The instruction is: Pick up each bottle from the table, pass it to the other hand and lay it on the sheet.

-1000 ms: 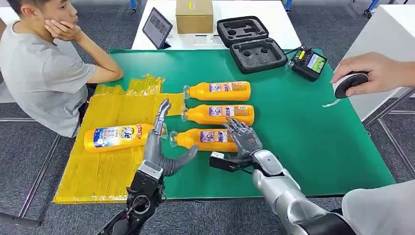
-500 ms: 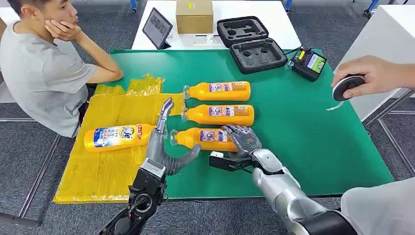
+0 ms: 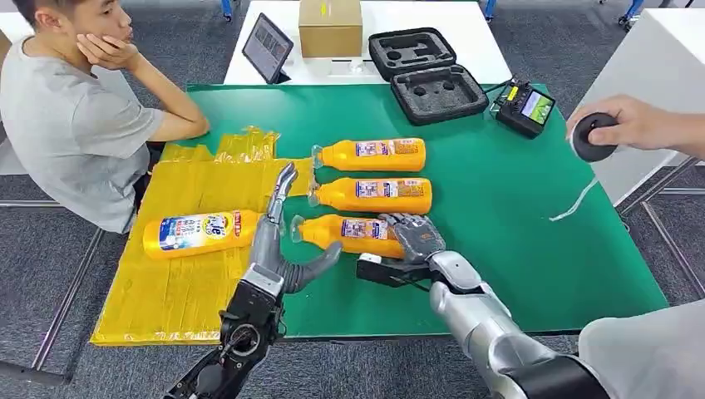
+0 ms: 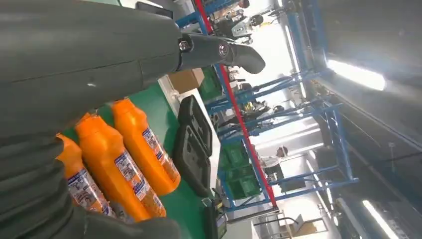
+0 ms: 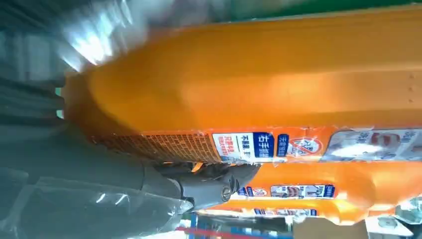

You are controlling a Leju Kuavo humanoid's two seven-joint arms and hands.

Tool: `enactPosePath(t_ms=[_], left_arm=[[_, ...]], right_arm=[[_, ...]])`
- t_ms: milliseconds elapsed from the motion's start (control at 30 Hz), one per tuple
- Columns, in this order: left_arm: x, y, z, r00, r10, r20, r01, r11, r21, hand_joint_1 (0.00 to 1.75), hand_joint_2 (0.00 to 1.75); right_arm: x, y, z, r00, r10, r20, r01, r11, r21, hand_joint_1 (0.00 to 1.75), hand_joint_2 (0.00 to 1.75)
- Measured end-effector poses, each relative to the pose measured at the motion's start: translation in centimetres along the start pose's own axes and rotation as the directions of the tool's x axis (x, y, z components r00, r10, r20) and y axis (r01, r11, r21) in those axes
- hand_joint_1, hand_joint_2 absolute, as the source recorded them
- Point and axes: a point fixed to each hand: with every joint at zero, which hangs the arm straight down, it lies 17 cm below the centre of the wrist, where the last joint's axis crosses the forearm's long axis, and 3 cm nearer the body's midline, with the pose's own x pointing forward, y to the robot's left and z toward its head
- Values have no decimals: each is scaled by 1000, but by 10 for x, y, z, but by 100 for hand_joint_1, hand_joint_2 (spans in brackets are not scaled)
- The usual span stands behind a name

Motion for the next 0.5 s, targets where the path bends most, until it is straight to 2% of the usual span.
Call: enactPosePath(t_ms=[133, 233, 400, 500], left_arm=[[3, 8, -3, 1000, -24, 6, 24, 999, 45, 0, 175], [12, 22, -10, 999, -46, 23, 43, 992, 122, 0, 175], [24, 47, -17, 999, -38, 33, 30, 973, 228, 0, 175], [30, 57, -19, 998, -41, 43, 28, 963, 267, 0, 175]], right_arm=[[-1, -9, 2, 962, -273, 15, 274, 961, -37, 175, 175], [-4, -17, 7, 912, -408, 38, 410, 907, -92, 175, 175], [-9, -20, 17, 837, -544, 59, 545, 820, -177, 175, 175], [-11, -22, 20, 813, -579, 59, 577, 790, -208, 175, 175]])
